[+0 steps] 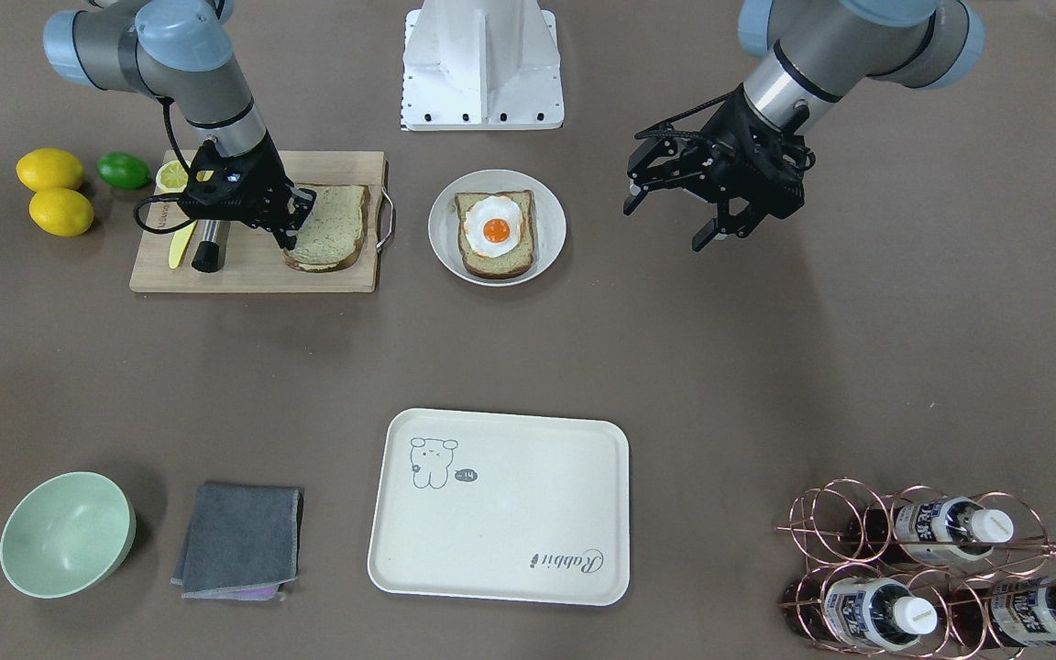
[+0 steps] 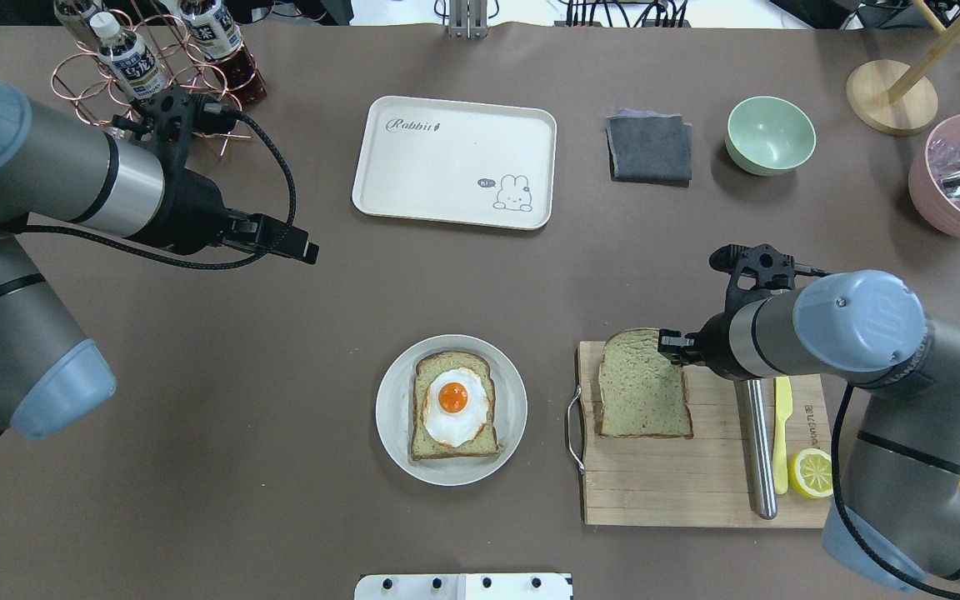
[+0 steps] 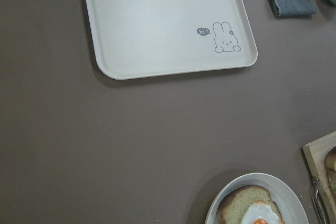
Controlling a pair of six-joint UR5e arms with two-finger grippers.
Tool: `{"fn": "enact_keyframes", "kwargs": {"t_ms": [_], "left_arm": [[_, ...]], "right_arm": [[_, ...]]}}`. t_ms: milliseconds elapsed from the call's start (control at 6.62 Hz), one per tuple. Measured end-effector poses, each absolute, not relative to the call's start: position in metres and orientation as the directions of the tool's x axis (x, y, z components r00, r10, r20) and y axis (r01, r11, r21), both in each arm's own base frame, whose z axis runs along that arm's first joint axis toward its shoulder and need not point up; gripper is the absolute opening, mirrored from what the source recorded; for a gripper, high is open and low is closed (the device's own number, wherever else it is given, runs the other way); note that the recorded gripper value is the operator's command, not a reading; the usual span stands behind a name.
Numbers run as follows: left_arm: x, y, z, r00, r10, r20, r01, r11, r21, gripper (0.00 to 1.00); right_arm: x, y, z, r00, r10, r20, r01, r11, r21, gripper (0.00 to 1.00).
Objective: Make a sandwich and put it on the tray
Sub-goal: 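Lift the bread slice and carry it over the egg toast plate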
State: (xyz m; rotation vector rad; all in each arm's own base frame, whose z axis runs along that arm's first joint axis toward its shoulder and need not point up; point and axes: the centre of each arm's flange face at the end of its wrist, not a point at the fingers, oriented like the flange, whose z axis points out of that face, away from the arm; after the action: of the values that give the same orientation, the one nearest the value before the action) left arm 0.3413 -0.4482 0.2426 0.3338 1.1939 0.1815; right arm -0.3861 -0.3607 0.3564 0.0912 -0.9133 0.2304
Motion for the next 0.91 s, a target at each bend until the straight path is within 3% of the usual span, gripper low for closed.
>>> {"fn": "enact_keyframes", "kwargs": {"t_ms": [453,906], "left_arm": [[0.342,-0.449,0.244,0.363,0.31,-0.879,0.036,0.938,0.346,1.0],[0.344,-0.45,0.247,0.366,0.307,-0.879,0.031,0.939,0.341,1.0]], "right_arm": [[-0.355,-0.376,0.323,0.519,0.167,0.838,-0.233,0.971,-0.05,0.0],[-0.396,-0.371,0.284,0.473,0.149,0.868,-0.221,0.974,-0.046,0.0]]}}
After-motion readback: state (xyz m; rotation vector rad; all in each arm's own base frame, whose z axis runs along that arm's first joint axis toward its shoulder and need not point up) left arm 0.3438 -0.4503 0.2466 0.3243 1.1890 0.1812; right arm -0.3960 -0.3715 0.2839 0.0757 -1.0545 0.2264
